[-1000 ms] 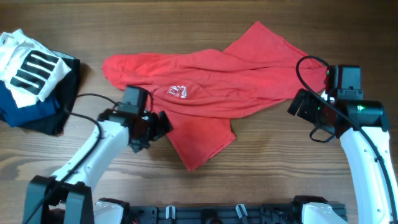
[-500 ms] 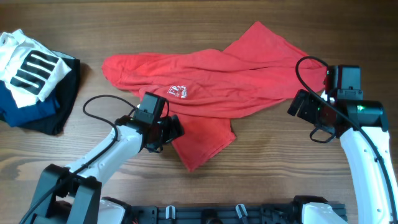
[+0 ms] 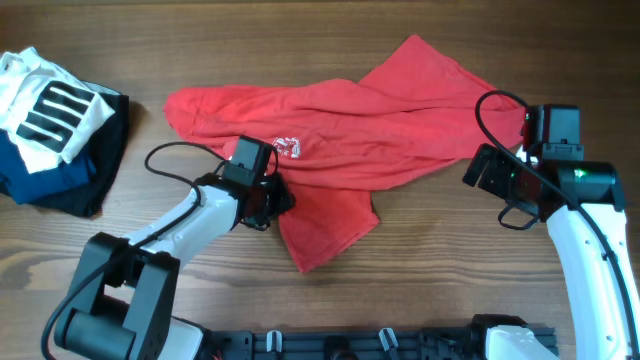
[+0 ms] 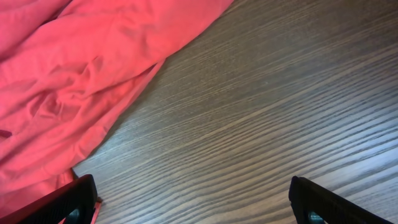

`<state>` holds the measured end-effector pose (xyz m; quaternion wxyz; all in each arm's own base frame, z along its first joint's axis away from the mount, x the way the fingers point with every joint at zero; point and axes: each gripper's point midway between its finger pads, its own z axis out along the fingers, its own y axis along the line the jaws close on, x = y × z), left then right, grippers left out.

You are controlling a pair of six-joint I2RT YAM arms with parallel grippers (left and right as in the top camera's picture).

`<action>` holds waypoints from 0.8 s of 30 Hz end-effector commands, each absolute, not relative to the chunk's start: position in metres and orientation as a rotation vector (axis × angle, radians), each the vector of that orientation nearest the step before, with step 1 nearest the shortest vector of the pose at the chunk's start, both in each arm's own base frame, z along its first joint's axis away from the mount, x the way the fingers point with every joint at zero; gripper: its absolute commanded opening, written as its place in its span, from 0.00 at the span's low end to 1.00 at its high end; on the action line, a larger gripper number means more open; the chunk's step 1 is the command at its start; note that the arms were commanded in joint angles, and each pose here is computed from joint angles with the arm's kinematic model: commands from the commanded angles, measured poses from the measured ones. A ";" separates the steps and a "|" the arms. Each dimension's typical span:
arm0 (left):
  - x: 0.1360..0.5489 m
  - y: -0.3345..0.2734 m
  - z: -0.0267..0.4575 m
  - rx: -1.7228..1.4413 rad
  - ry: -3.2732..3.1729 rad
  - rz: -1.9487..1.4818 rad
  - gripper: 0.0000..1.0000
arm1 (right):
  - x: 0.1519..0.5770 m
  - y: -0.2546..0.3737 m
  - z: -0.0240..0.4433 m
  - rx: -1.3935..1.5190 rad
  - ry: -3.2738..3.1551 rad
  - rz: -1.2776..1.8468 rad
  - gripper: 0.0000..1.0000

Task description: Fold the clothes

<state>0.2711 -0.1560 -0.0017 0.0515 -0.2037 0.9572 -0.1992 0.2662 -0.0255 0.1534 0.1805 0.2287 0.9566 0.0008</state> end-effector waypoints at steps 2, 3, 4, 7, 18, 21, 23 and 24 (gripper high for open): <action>0.210 -0.129 -0.045 -0.722 3.136 -0.369 0.44 | 0.266 -0.030 0.157 0.640 2.689 -0.026 1.00; 0.210 -0.128 -0.045 -0.723 3.138 -0.367 0.44 | 0.266 -0.030 0.157 0.641 2.689 -0.026 1.00; 0.209 -0.128 -0.045 -0.724 3.142 -0.364 0.43 | 0.266 -0.030 0.157 0.642 2.688 -0.026 1.00; 0.208 -0.128 -0.045 -0.726 3.144 -0.360 0.41 | 0.266 -0.030 0.157 0.641 2.689 -0.026 1.00; 0.206 -0.120 -0.039 -0.693 3.151 -0.341 0.04 | 0.265 -0.029 0.156 0.646 2.694 -0.019 1.00; 0.216 -0.096 -0.021 -0.733 3.087 -0.348 0.04 | 0.264 -0.025 0.151 0.635 2.719 0.007 1.00; 0.222 -0.073 -0.006 -0.825 3.023 -0.358 0.04 | 0.262 -0.024 0.144 0.639 2.736 0.004 1.00; 0.224 -0.060 0.000 -0.887 2.989 -0.354 0.04 | 0.261 -0.024 0.138 0.643 2.746 0.002 1.00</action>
